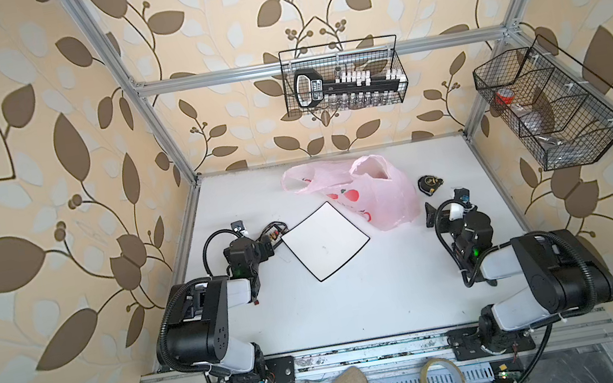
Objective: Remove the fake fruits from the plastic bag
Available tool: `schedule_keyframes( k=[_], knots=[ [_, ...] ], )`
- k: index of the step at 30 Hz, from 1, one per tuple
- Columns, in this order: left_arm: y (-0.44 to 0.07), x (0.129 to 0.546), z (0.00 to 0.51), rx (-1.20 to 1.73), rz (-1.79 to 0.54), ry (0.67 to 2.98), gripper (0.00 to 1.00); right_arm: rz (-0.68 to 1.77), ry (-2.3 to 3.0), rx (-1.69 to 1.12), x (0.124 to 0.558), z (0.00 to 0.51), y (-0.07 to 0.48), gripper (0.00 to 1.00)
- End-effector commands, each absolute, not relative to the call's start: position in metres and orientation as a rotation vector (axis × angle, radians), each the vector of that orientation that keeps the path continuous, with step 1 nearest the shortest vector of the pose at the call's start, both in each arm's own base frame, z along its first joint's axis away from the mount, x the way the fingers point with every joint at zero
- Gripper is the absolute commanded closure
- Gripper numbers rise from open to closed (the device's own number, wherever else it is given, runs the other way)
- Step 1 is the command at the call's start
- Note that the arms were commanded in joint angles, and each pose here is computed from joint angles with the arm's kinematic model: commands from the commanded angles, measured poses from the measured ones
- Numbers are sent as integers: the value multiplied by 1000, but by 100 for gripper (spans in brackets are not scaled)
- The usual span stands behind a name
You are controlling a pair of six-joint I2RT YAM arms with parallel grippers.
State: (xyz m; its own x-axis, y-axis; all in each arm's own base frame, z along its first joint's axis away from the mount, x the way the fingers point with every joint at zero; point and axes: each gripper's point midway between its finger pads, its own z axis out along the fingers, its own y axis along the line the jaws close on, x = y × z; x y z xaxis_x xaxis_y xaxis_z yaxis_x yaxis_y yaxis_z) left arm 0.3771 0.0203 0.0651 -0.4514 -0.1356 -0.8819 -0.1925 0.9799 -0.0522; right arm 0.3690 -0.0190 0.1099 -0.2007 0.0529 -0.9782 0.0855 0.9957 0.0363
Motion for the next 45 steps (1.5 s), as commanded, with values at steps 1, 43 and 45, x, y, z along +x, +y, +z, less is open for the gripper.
schedule_keyframes(
  k=[1,43,45],
  knots=[
    [19,381,78,-210,82,2003,1,-31,1760,85,373,115,-19,1],
    [-70,350,228,361,-273,1833,1,234,1812,381,322,214,-12,4],
    [-86,347,247,469,-329,1807,1,320,1822,418,316,235,-4,10]
  ],
)
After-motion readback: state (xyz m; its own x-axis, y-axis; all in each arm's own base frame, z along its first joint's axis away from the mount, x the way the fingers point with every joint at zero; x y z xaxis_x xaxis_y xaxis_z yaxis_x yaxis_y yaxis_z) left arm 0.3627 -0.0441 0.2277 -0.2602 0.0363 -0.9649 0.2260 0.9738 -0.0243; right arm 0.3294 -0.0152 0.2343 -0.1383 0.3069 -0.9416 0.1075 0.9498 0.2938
